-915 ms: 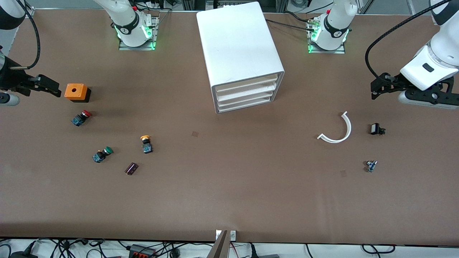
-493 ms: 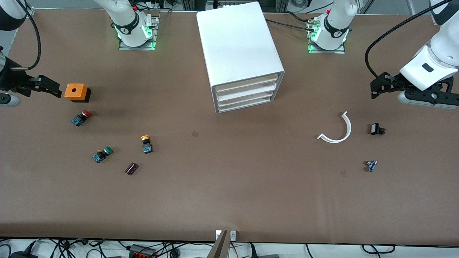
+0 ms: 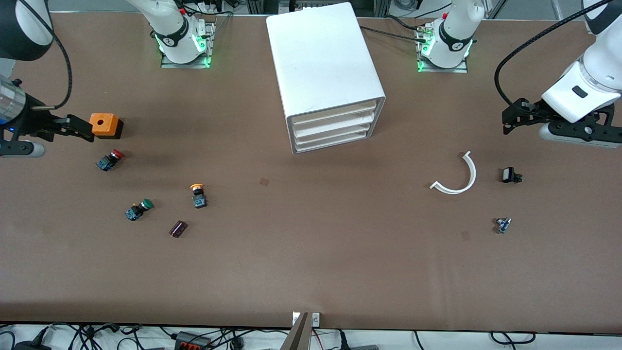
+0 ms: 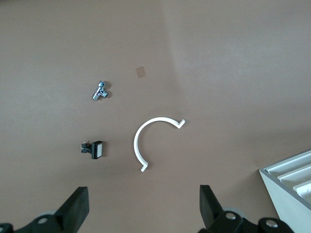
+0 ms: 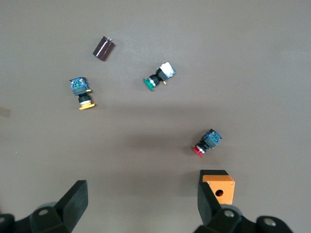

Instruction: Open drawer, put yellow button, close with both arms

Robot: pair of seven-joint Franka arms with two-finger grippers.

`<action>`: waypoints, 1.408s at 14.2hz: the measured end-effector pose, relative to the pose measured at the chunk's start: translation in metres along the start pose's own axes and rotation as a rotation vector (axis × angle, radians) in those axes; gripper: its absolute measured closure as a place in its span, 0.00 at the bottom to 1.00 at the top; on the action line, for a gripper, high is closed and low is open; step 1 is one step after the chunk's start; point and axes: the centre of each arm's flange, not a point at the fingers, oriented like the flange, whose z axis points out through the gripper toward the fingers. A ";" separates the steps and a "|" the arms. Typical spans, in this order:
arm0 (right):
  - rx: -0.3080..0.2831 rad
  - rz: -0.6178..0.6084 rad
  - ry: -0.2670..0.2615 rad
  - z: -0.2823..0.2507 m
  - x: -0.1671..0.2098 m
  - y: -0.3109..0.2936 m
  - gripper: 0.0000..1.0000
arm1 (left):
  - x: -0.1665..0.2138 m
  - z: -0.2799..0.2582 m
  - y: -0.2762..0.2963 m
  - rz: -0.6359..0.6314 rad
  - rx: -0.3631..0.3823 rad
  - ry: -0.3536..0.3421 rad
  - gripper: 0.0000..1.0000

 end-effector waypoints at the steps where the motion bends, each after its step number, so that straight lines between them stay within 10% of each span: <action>1: 0.007 -0.008 -0.008 0.005 0.003 -0.007 0.00 | 0.000 -0.001 0.001 0.001 0.000 0.002 0.00; 10: 0.007 -0.123 -0.044 0.087 0.045 -0.091 0.00 | -0.026 0.047 0.133 0.208 -0.204 -0.342 0.00; 14: 0.033 -0.136 -0.079 0.149 0.064 -0.119 0.00 | 0.003 0.117 0.185 0.209 -0.520 -0.430 0.00; 20: 0.029 -0.143 -0.113 0.253 0.091 -0.140 0.00 | 0.036 0.205 0.222 0.334 -0.952 -0.373 0.00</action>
